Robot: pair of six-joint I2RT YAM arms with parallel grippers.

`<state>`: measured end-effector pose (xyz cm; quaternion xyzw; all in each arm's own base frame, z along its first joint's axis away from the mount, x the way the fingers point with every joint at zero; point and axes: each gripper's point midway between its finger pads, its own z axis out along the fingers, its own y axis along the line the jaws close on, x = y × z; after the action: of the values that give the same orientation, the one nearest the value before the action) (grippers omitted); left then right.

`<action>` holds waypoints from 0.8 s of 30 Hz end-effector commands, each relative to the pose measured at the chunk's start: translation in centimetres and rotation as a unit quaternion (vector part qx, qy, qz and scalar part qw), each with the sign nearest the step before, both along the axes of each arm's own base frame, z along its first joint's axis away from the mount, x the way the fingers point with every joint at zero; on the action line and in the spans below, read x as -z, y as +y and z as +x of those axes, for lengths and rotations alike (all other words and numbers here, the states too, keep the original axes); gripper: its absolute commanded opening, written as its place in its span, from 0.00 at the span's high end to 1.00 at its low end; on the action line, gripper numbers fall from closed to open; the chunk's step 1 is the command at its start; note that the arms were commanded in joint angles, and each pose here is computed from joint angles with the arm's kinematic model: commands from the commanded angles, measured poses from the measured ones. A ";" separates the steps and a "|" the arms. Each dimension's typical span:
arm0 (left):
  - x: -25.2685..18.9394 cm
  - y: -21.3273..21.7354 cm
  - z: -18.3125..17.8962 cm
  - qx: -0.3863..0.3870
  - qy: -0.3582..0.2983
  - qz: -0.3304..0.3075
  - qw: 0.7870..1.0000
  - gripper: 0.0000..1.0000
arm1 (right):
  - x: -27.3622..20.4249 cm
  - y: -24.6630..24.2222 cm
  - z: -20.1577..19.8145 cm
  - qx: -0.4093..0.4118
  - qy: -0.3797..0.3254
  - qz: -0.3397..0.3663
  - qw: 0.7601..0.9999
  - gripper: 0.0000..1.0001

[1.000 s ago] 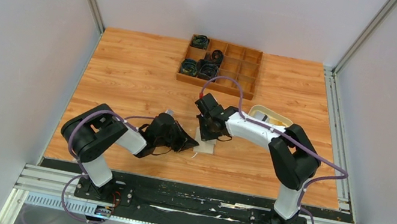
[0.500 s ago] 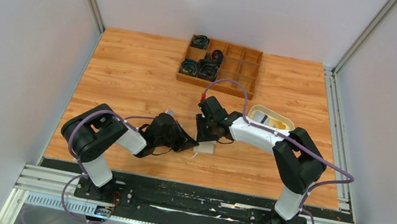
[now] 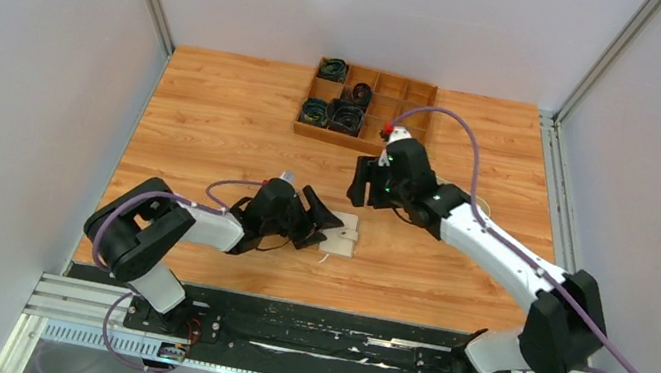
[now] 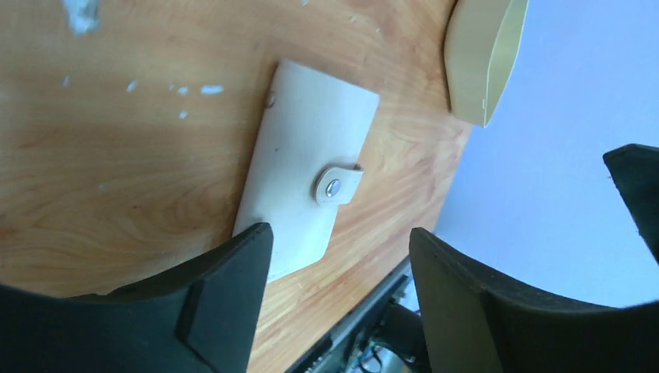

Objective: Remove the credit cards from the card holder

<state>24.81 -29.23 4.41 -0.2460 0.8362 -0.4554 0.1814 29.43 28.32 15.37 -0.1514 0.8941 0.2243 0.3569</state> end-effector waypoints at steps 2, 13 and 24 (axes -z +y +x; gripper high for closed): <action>-0.6 2.4 1.5 -0.004 -0.044 0.120 0.992 0.06 | 1.8 -5.0 -1.4 0.022 0.006 -0.027 0.999 0.27; -9.3 9.3 6.7 0.010 -0.207 0.269 0.941 0.00 | 2.6 -10.0 -3.3 0.061 -0.007 0.019 0.998 0.19; -12.8 21.1 3.9 -0.044 -0.279 0.431 0.857 0.00 | 3.0 -13.8 -2.8 0.136 -0.031 -0.038 0.989 0.18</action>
<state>30.65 -11.93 18.23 -0.0755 0.8407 -0.1844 0.5035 26.46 16.46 13.20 -0.0659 0.8962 0.1751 0.4023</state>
